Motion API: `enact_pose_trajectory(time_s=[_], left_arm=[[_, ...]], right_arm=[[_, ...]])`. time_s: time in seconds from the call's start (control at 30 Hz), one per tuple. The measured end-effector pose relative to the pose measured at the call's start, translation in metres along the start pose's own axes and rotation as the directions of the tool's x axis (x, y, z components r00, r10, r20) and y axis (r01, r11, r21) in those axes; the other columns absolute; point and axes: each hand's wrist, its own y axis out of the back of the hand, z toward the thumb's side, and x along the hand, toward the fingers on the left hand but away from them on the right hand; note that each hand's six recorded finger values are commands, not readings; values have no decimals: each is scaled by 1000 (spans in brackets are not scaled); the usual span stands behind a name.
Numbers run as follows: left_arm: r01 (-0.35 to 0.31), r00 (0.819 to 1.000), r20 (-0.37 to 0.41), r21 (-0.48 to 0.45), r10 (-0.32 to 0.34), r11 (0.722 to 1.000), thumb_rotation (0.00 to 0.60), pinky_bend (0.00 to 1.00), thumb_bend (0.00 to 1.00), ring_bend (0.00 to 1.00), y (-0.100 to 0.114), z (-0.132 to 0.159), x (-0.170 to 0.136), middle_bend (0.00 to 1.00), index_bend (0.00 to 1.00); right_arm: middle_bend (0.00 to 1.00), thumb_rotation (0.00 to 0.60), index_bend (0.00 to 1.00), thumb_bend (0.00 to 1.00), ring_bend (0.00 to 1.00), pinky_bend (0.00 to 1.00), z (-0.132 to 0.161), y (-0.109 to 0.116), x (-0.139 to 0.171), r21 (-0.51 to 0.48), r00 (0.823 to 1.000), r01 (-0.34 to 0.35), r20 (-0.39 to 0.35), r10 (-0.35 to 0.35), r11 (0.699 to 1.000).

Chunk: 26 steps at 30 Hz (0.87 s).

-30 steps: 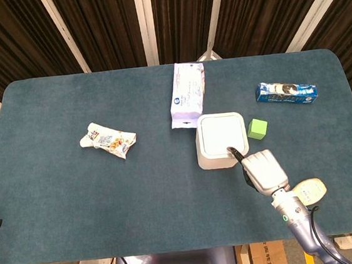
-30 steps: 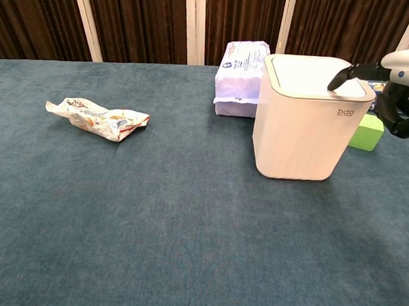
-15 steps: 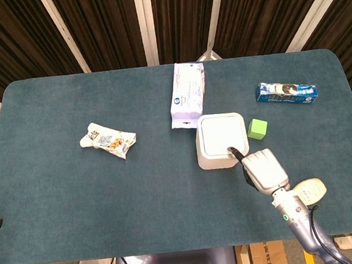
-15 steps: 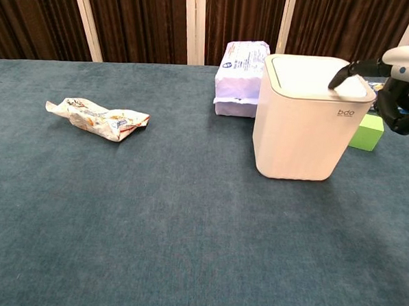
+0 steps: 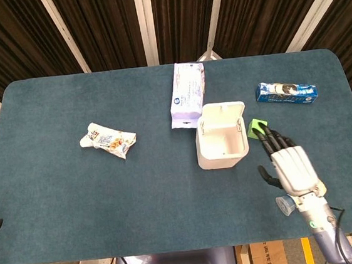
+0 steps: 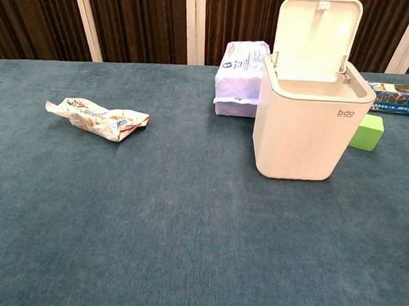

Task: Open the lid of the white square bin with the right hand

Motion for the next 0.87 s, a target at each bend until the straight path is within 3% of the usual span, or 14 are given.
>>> enact_pose_trajectory(time_s=[0.23, 0.47, 0.87], left_arm=[[1, 1000, 6, -8, -1, 1000, 600, 0, 67, 0, 0, 1, -1, 59, 169], [1, 1000, 11, -11, -1, 1000, 600, 0, 68, 0, 0, 2, -1, 60, 169], [32, 999, 21, -2, -32, 999, 600, 0, 67, 0, -6, 5, -1, 59, 169]], right_arm=[[19, 600, 0, 369, 58, 40, -42, -15, 37, -30, 999, 12, 39, -11, 999], [19, 600, 0, 368, 40, 36, -92, -37, 77, 48, 993, 0, 116, -5, 999], [19, 600, 0, 368, 40, 35, -116, -33, 86, 83, 984, 42, 169, -55, 996]])
